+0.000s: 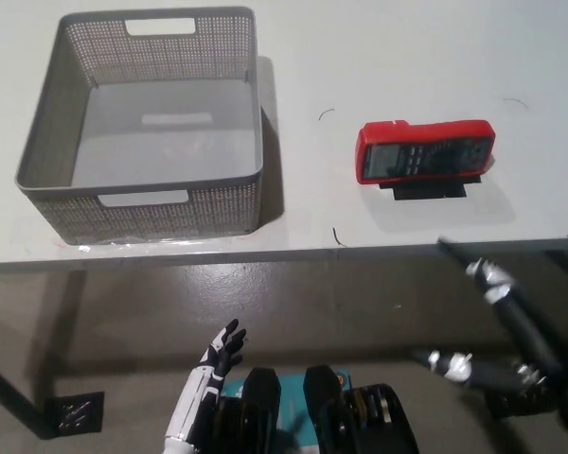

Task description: Use the right hand to pick up a multimeter on the right side and put it into a container on the left side

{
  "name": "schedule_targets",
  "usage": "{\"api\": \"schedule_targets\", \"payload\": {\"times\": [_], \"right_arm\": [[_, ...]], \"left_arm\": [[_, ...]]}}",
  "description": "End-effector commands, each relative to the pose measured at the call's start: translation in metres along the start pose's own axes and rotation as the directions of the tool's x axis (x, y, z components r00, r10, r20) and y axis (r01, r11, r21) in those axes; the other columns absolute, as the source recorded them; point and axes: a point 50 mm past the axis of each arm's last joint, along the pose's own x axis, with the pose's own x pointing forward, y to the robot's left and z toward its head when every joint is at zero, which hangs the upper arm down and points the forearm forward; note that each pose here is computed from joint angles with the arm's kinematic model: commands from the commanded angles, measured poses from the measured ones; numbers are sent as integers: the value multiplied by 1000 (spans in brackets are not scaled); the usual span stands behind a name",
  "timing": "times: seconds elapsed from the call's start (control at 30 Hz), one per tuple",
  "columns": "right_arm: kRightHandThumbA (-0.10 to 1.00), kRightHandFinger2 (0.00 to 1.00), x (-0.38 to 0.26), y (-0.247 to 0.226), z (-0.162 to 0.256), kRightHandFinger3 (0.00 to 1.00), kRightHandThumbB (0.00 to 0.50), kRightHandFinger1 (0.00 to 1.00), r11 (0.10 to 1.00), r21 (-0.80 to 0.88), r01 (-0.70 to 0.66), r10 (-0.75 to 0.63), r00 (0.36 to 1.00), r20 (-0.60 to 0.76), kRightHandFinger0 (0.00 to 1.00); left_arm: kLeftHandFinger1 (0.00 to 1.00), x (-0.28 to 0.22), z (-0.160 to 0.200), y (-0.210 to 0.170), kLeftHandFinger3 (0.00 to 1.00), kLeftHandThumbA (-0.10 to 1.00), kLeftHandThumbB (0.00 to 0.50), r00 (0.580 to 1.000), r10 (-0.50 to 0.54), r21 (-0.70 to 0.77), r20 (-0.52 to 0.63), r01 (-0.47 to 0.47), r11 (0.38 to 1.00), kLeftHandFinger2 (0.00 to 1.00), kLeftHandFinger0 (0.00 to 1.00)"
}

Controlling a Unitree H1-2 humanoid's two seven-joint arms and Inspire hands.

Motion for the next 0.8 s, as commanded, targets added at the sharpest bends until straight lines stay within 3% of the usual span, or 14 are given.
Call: {"api": "schedule_targets", "payload": {"times": [0.0, 0.07, 0.37, 0.4, 0.6, 0.77], "right_arm": [[1000, 1000, 45, -109, 79, 1000, 413, 1000, 904, -427, -10, 11, 1000, 0, 1000], [1000, 1000, 68, -130, 93, 1000, 365, 1000, 881, -472, -40, 33, 999, -23, 1000], [1000, 1000, 185, -167, 107, 1000, 387, 1000, 815, -537, -219, 142, 973, -181, 1000], [1000, 1000, 197, -168, 107, 1000, 344, 1000, 809, -537, -238, 147, 967, -206, 1000], [1000, 1000, 264, -167, 108, 1000, 488, 1000, 735, -592, -331, 158, 932, -326, 1000], [1000, 1000, 302, -155, 107, 1000, 495, 1000, 697, -581, -420, 175, 886, -430, 1000]], "left_arm": [[1000, 4, 9, 2, 1000, 1000, 443, 994, -9, 33, 109, 5, 999, 1000, 1000], [1000, 3, 8, 3, 1000, 1000, 440, 994, -11, 33, 105, 7, 999, 1000, 1000], [1000, -3, 2, 0, 1000, 1000, 445, 997, -12, 27, 83, 9, 1000, 1000, 1000], [1000, -4, 2, 0, 1000, 1000, 446, 997, -12, 27, 81, 10, 1000, 1000, 1000], [1000, -7, 1, -2, 1000, 1000, 454, 997, -15, 33, 75, 12, 999, 1000, 1000], [1000, -10, -2, -4, 1000, 1000, 473, 998, -16, 17, 64, 15, 1000, 1000, 1000]]}}
